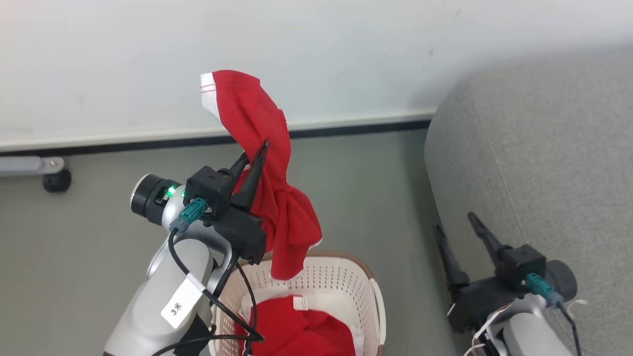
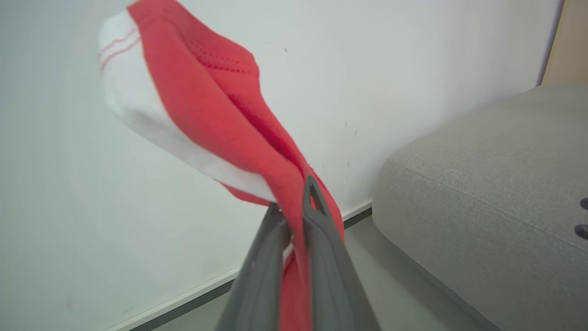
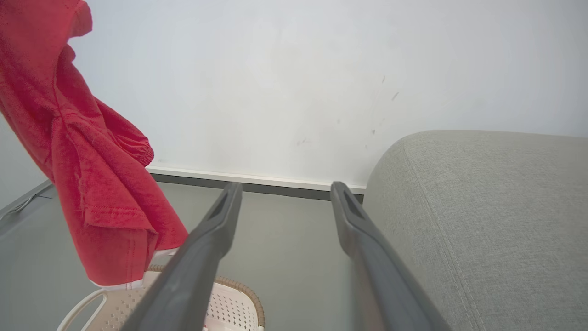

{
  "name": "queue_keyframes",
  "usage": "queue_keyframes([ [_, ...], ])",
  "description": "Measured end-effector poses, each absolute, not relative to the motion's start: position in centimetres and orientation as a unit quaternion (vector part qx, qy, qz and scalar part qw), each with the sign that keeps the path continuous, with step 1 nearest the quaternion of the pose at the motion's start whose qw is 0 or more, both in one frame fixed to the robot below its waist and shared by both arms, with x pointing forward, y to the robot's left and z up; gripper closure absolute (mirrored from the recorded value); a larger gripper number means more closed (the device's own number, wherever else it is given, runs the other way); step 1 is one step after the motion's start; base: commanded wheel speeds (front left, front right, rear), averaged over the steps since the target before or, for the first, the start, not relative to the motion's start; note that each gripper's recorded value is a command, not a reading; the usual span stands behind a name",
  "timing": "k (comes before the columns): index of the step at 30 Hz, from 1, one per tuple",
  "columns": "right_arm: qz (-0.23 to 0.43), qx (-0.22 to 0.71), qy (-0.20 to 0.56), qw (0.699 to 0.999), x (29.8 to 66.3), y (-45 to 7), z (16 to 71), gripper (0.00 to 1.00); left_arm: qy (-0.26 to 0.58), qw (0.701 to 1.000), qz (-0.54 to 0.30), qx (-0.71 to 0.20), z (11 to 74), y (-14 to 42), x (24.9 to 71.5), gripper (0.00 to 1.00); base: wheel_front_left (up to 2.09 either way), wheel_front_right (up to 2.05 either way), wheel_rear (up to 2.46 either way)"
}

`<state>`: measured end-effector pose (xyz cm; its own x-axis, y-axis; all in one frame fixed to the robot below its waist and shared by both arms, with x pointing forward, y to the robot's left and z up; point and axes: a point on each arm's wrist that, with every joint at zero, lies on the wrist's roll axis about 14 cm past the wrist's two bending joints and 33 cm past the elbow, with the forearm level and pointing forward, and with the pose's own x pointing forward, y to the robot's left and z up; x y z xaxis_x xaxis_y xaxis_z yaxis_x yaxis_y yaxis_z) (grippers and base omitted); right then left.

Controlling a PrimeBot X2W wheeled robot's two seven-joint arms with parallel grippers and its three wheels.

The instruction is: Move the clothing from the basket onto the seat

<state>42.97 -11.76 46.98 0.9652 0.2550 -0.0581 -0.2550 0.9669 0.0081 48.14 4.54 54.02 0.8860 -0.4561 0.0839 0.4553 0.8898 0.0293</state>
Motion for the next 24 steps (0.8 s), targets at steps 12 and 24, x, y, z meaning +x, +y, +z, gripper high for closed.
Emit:
queue_keyframes([
  [12,0.215,-0.017,-0.013,0.976,39.6,-6.2,50.8,0.0,-0.069,0.971,-0.23,0.011,57.2,5.0,43.9,1.0,0.0,0.0,0.0],
  [24,0.306,-0.058,-0.042,0.949,36.1,-0.8,52.7,0.0,-0.11,0.959,-0.259,0.033,60.8,3.3,40.2,1.0,0.0,0.0,0.0],
])
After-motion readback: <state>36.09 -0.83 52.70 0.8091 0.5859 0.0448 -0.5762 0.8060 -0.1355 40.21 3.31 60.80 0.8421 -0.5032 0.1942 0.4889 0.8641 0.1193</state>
